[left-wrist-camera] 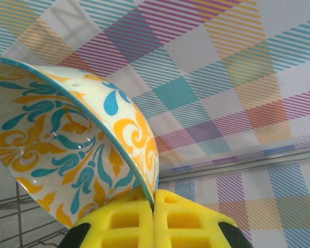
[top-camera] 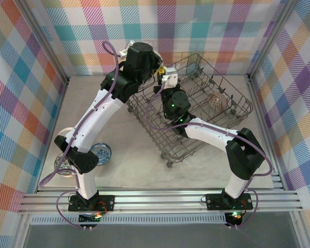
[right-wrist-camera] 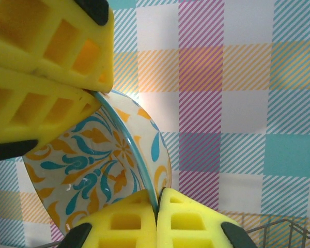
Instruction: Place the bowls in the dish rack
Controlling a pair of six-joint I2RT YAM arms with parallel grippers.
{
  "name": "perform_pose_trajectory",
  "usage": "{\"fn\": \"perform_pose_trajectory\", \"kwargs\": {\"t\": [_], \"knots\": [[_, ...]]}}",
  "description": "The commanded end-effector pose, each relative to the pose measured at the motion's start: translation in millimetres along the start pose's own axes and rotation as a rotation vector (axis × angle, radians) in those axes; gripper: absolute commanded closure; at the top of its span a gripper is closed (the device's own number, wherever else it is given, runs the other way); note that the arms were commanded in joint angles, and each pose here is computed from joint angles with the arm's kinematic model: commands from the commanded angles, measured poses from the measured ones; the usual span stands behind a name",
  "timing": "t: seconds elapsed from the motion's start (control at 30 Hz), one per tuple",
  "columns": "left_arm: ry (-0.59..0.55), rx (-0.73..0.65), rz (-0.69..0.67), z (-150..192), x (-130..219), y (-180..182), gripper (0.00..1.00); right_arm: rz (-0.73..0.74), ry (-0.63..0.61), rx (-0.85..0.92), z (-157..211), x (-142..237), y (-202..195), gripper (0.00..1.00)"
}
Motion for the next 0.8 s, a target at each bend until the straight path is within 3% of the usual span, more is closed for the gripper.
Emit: {"fn": "perform_pose_trajectory", "kwargs": {"t": [0.0,0.33,0.77], "knots": [[0.048,-0.016,0.071,8,1,-12,0.95,0.018,-0.093,-0.047,-24,-4,3,1.00],[0.079,-0.079,0.114,7,9,-18,0.81,0.043,-0.055,-0.079,-35,3,-7,1.00],[0.077,-0.159,0.163,0,17,-28,0.48,0.100,0.077,-0.099,-24,10,-21,1.00]]}}
Point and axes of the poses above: each hand's point on the last joint's axis, 136 mm out from that joint toward the fingers, its own x axis back along the fingers, its own y axis along the line the jaws close on, z = x × y, the point moved 9 cm from there along x, back along the fingers, and after that the axes turned 7 degrees about -x, right-handed, at the moved point
